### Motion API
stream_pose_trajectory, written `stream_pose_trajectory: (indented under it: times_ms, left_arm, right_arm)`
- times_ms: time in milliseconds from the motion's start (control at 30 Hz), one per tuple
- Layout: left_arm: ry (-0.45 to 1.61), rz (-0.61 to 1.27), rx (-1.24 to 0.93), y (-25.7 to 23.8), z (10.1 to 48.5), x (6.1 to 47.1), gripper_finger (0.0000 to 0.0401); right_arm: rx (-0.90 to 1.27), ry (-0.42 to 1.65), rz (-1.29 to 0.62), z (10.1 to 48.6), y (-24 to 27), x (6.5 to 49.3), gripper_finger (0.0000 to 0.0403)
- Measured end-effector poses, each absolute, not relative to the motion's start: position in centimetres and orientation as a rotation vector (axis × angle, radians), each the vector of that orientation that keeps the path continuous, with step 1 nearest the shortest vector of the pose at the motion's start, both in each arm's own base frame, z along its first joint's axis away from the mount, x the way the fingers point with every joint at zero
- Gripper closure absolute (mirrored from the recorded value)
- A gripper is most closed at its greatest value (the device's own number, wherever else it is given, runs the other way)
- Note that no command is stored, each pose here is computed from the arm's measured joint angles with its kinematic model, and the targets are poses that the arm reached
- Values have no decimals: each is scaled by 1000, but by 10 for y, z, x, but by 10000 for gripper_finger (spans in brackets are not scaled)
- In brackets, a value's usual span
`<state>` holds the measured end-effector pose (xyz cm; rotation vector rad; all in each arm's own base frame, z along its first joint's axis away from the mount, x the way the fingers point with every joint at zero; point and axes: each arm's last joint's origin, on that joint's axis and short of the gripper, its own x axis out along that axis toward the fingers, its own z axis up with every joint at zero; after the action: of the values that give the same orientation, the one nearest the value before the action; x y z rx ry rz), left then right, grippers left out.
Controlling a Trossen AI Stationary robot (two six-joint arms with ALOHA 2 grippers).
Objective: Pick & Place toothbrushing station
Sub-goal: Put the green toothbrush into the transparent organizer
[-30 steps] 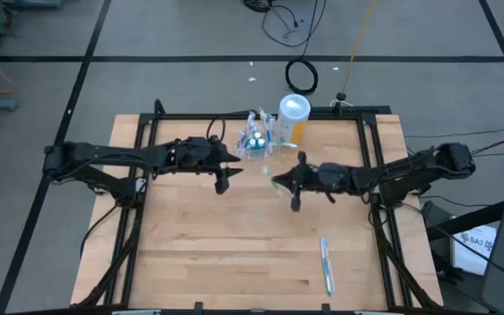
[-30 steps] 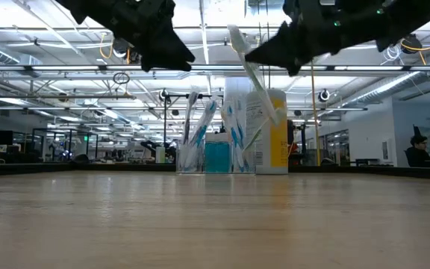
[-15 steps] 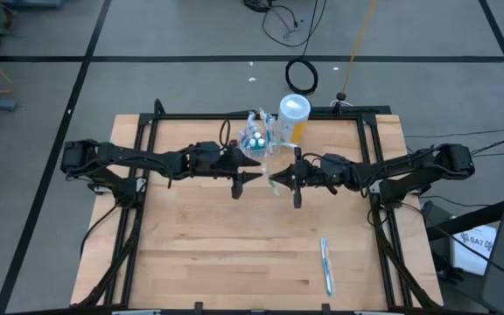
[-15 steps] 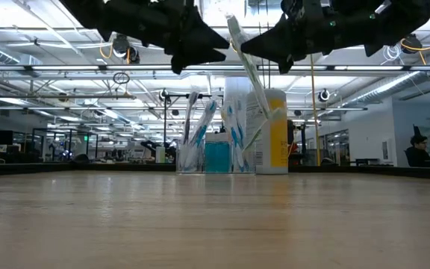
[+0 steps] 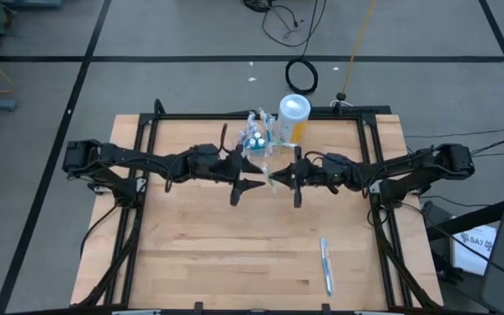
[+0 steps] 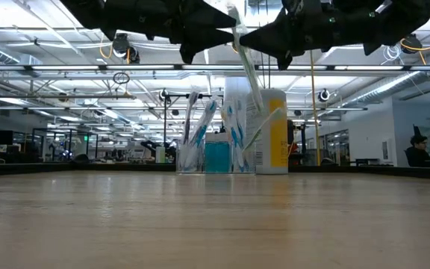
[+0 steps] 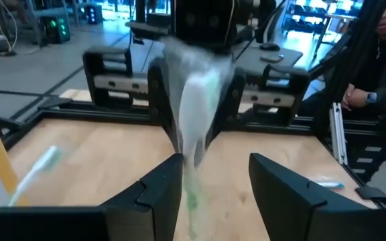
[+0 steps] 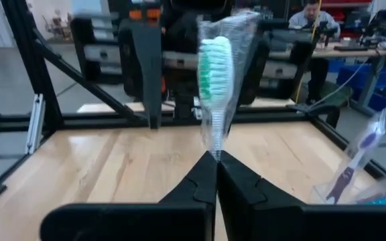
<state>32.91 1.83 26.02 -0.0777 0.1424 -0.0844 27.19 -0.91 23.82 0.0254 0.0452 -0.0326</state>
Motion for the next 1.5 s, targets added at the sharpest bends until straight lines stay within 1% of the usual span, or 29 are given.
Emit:
stream_pose_trajectory:
  times_ms: [233, 367, 700, 800, 1067, 1200, 1333, 1500]
  left_arm:
    - [144, -81, -94, 19, 260, 329, 222]
    - [109, -82, -90, 19, 263, 330, 222]
    - [99, -81, -93, 19, 264, 330, 226]
    - [112, -77, -94, 19, 263, 330, 248]
    - [129, -40, -96, 20, 261, 329, 344]
    - [132, -22, -105, 21, 261, 329, 376]
    - [133, -22, -104, 21, 261, 329, 389]
    - [161, 22, -103, 22, 258, 329, 379]
  right_arm:
    - [21, 8, -23, 242, -7, 272, 403]
    - [38, -2, -23, 242, -7, 273, 403]
    - [56, -100, -14, 223, -5, 294, 403]
    - [55, -107, -20, 222, -8, 294, 403]
    - [54, -95, -27, 221, -10, 294, 403]
    - [28, -82, -29, 220, -10, 294, 402]
    - [12, -78, -31, 220, -10, 294, 387]
    - [17, -51, -32, 217, -10, 295, 352]
